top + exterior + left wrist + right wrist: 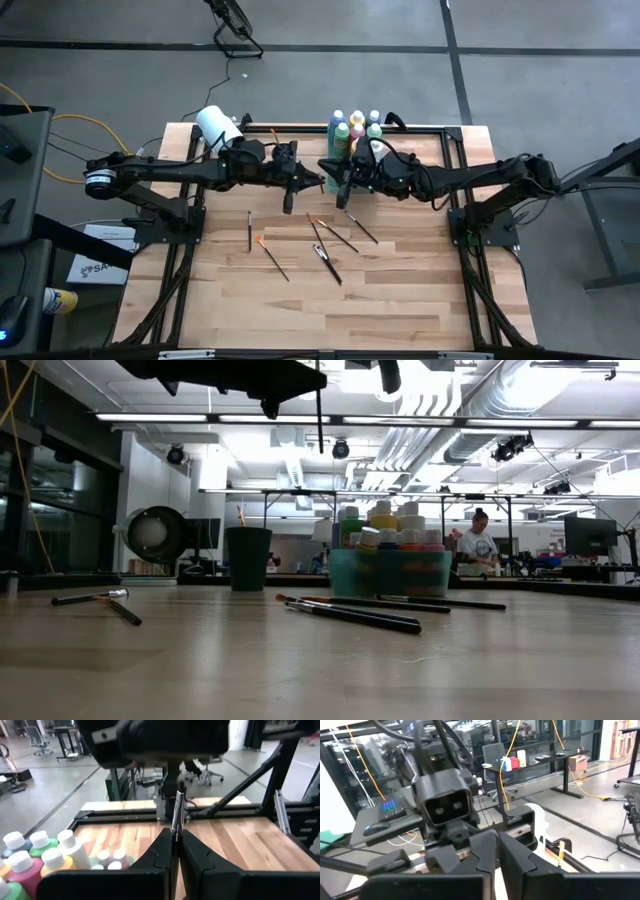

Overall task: Pick & Place Paint Supplies
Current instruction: Put the black silver paint brush into the black cup

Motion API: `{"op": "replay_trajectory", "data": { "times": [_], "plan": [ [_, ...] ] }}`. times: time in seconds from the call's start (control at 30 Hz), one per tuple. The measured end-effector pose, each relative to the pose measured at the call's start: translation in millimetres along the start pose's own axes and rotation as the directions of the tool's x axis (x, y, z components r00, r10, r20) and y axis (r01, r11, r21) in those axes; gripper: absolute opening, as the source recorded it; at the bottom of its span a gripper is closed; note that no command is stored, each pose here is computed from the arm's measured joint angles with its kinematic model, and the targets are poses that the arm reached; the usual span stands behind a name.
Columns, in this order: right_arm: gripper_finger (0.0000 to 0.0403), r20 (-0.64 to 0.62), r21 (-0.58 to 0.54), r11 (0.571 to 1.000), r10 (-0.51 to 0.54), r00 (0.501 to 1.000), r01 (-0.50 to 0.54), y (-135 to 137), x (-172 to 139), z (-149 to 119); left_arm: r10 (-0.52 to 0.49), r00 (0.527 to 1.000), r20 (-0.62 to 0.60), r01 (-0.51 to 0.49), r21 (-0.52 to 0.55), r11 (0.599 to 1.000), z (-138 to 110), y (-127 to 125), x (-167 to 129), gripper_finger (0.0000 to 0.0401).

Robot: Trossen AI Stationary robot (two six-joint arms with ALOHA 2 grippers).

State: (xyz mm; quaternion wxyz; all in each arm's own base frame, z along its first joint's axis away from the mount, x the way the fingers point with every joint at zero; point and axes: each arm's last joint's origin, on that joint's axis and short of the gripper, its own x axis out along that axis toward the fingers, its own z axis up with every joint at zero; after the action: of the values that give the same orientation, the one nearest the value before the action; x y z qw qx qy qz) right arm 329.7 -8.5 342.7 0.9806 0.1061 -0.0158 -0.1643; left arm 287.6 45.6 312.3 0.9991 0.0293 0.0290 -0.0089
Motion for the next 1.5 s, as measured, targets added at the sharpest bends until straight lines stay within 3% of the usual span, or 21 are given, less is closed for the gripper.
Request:
{"op": "replay_trajectory", "data": {
  "times": [0.1, 0.27, 0.43, 0.57, 1.0, 1.17, 1.3, 1.5],
  "plan": [
    [0.0041, 0.002, 0.007, 1.0, -0.001, 1.0, 0.001, 0.1, 0.0, 0.1, 0.019, 1.0, -0.021, -0.019, 0.006, 1.0, -1.9, 0.6, -0.2, 0.0009],
    [0.0114, 0.019, 0.114, 0.992, -0.051, 0.999, 0.048, -3.1, -0.9, 2.8, 0.115, 0.988, -0.103, -0.113, 0.019, 0.993, -6.2, 14.0, -9.1, 0.0008],
    [0.0189, 0.018, 0.125, 0.99, -0.063, 0.998, 0.061, -3.5, -0.9, 2.6, 0.255, 0.948, -0.189, -0.247, 0.065, 0.967, -9.6, 39.3, -26.8, 0.0008],
    [0.0226, 0.017, 0.122, 0.991, -0.063, 0.998, 0.06, -3.4, -0.9, 2.5, 0.332, 0.915, -0.229, -0.321, 0.083, 0.943, -13.8, 59.3, -37.7, 0.0008],
    [0.0235, 0.011, 0.117, 0.989, -0.091, 0.996, 0.089, -4.4, -1.0, 1.4, 0.452, 0.86, -0.236, -0.441, 0.099, 0.892, -20.1, 99.0, -59.9, 0.0008],
    [0.0235, 0.006, 0.116, 0.989, -0.093, 0.996, 0.091, -4.7, -1.0, 0.9, 0.464, 0.862, -0.205, -0.464, 0.047, 0.884, -49.1, 96.5, -64.1, 0.0008],
    [0.0235, 0.006, 0.116, 0.989, -0.093, 0.996, 0.091, -4.7, -1.0, 0.9, 0.5, 0.859, -0.113, -0.499, 0.038, 0.866, -54.9, 96.4, -70.4, 0.0008],
    [0.0235, 0.006, 0.117, 0.989, -0.093, 0.996, 0.091, -4.7, -1.0, 0.9, 0.513, 0.837, -0.189, -0.518, 0.025, 0.855, -64.2, 95.3, -71.2, 0.0008]
  ]
}}
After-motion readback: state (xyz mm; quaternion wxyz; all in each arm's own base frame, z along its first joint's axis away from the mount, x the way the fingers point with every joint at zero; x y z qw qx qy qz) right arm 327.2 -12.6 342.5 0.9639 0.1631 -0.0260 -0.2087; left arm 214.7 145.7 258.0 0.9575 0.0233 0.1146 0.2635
